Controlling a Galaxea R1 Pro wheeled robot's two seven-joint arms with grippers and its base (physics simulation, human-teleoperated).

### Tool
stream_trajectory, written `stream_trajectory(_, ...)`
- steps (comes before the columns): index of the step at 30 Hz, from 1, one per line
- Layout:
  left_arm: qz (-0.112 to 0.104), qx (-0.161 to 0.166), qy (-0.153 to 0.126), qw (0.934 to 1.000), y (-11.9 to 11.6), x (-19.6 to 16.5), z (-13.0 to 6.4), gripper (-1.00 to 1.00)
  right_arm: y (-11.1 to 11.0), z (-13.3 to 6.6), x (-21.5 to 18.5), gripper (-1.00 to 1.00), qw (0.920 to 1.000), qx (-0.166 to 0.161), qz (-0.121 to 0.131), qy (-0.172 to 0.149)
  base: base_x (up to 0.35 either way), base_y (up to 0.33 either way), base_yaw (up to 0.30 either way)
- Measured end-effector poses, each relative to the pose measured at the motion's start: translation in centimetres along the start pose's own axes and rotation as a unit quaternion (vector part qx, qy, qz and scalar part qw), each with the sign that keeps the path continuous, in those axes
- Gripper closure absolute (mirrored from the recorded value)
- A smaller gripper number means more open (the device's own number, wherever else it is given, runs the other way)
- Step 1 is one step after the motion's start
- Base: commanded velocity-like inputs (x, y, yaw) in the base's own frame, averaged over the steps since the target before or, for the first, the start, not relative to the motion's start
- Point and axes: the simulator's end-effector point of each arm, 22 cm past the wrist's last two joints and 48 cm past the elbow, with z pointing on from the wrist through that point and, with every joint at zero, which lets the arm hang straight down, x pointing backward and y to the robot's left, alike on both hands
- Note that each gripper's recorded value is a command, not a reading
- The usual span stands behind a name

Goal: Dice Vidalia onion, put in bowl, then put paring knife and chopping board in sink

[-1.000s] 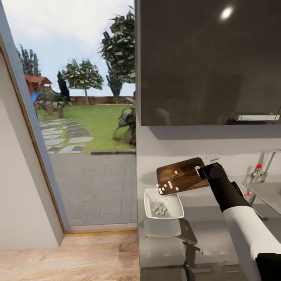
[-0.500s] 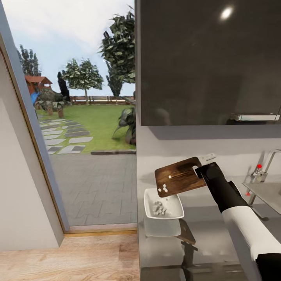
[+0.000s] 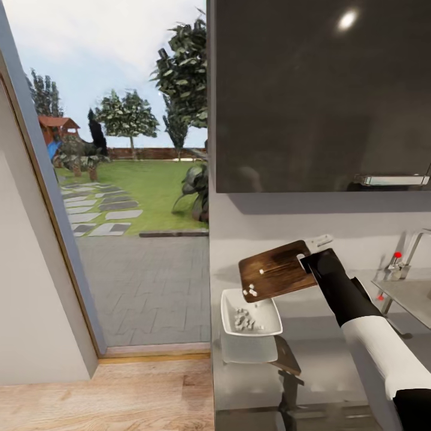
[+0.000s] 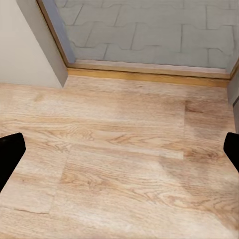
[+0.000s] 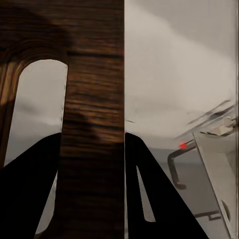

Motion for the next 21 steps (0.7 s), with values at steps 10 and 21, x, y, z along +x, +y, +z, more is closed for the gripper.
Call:
stream_trajectory(10, 0.000, 0.000, 0.000, 1.0000, 0.0, 0.0, 0.0, -1.00, -1.5, -0.3, -0.4, 1.00, 0.9993, 0.031, -0.021, -0.005, 0.000, 0.000, 0.000)
stream_trajectory(21, 0.000, 0.000, 0.000, 1.0000, 0.0, 0.0, 0.0, -1.00, -3.3, -1.2, -1.6, 1.00, 0.9966, 0.069, -0.043, -0.017, 0.000, 0.000, 0.000)
